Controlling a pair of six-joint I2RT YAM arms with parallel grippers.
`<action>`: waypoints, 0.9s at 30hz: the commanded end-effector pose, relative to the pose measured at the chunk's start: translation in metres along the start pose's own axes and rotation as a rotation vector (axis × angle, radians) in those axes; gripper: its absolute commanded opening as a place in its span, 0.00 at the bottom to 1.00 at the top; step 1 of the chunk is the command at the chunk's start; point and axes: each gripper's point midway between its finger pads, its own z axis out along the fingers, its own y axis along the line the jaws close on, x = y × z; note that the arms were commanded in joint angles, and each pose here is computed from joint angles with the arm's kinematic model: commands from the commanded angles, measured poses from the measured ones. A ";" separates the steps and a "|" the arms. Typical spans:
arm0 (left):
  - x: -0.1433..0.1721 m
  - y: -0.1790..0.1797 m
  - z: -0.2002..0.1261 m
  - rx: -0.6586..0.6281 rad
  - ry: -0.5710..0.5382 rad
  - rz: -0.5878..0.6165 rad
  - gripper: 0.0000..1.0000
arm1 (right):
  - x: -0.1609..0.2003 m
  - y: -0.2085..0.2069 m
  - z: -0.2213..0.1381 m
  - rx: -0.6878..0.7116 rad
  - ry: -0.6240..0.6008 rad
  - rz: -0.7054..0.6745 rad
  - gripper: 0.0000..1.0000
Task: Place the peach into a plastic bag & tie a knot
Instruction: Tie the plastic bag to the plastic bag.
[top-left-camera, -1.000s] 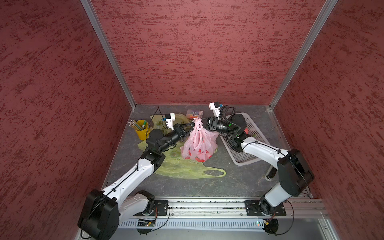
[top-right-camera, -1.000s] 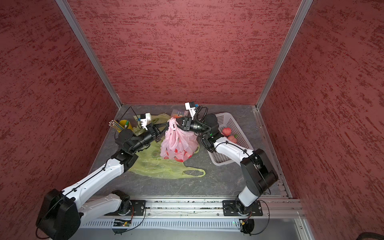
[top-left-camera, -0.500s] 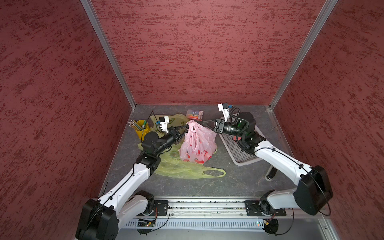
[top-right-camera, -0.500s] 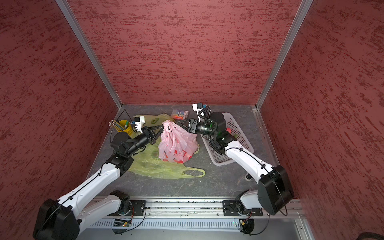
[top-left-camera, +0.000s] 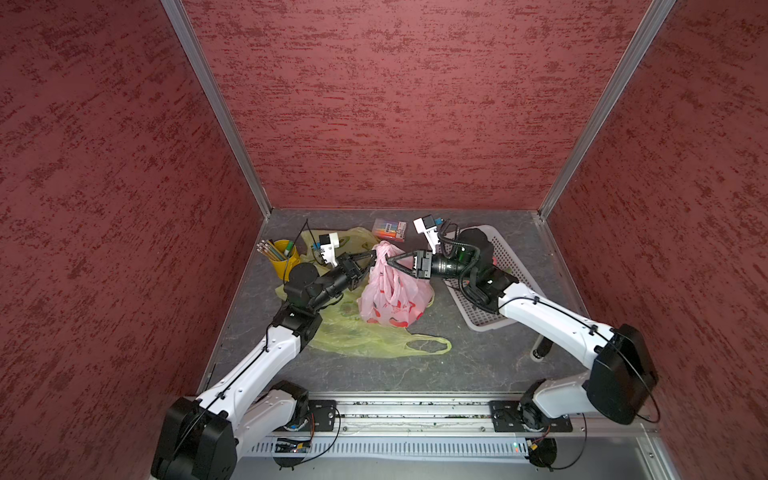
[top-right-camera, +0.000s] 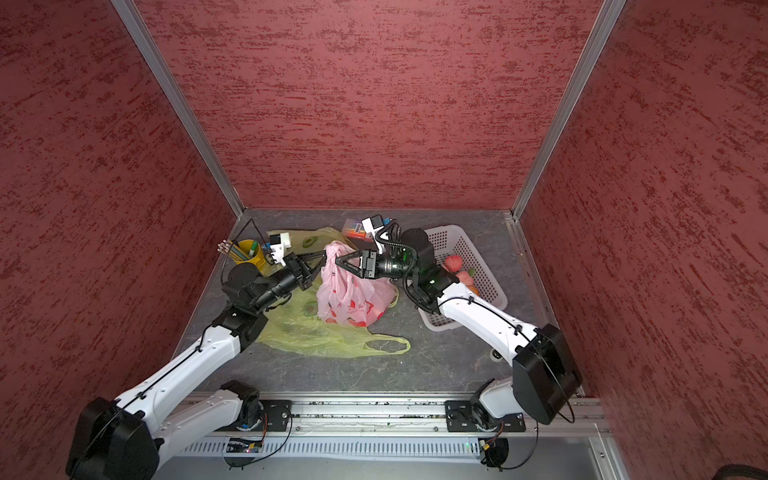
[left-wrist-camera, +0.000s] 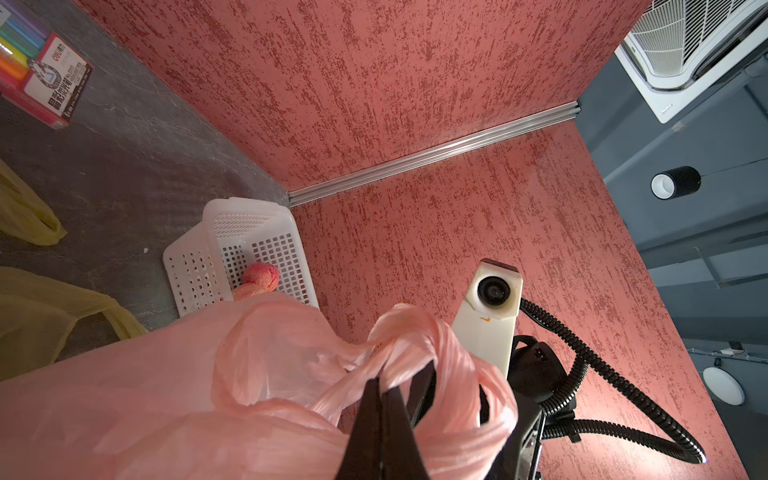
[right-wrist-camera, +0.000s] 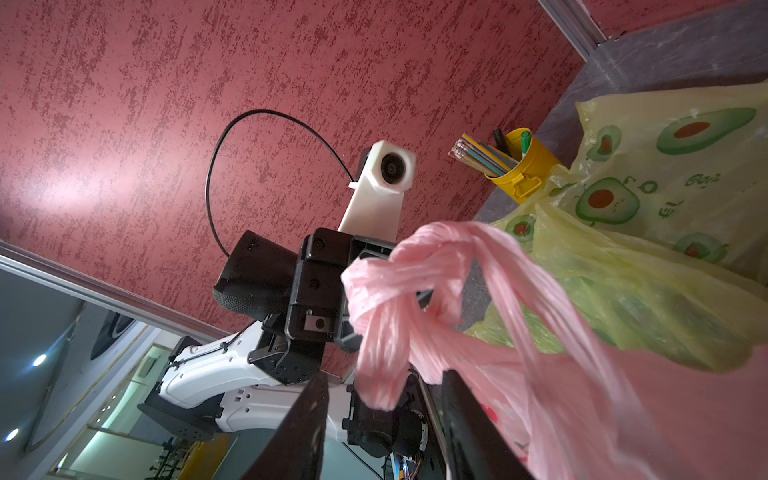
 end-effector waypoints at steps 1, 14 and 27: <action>-0.004 -0.019 -0.002 0.039 -0.007 0.039 0.00 | -0.009 0.018 0.004 -0.048 -0.006 -0.043 0.41; -0.003 -0.021 -0.003 -0.002 0.012 0.079 0.00 | -0.006 0.013 0.012 -0.058 0.005 -0.029 0.00; -0.087 -0.026 -0.026 -0.359 -0.086 0.437 0.00 | 0.021 0.013 -0.046 0.131 -0.065 -0.077 0.00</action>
